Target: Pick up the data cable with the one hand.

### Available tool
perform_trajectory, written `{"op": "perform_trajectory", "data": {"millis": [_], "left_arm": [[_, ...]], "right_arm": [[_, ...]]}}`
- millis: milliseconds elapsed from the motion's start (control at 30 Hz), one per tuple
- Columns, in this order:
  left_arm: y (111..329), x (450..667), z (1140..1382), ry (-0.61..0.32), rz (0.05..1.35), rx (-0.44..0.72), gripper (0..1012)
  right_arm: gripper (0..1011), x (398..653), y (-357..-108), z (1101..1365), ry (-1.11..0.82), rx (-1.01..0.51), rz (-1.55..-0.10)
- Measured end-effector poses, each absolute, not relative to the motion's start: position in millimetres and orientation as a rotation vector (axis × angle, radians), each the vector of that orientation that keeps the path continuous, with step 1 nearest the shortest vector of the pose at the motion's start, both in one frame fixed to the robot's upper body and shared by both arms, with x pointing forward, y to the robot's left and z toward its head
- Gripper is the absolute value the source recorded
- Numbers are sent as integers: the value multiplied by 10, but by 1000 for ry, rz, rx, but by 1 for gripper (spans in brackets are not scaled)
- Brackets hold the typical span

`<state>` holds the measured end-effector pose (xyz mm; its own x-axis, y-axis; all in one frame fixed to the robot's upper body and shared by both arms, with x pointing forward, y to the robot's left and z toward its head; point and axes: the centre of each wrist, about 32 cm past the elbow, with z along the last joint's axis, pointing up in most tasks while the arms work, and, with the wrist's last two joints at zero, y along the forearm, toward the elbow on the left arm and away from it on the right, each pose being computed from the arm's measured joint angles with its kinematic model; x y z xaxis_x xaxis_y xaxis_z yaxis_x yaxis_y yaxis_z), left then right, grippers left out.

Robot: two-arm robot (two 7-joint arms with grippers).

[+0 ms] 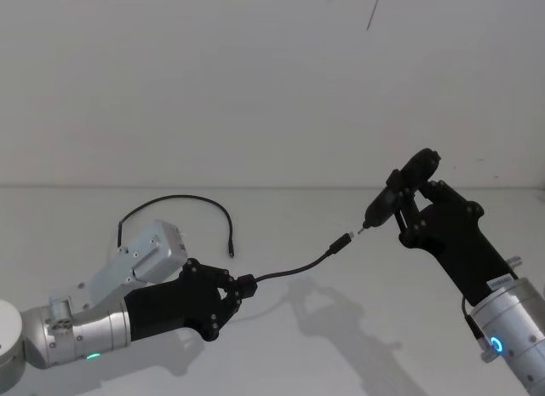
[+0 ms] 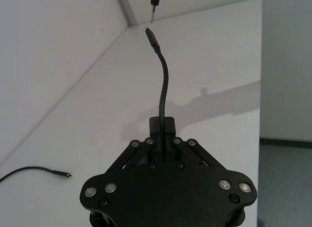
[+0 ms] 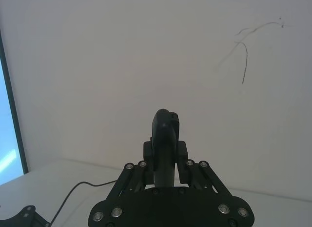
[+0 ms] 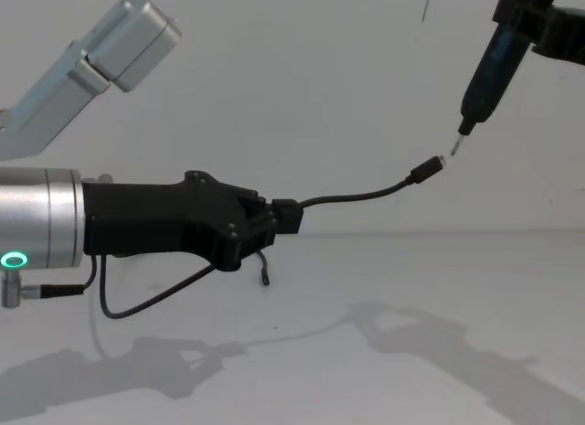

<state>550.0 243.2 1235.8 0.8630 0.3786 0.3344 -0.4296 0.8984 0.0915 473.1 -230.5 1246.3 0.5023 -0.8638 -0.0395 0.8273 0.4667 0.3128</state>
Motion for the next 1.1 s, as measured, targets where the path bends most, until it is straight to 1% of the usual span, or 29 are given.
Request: {"op": "perform_trajectory", "data": {"millis": [1100], "left_arm": [[2434,5497,12358,-318,426,164,41]], "right_arm": [[263,4812,-2281,12459,-118,297,-1038]]}}
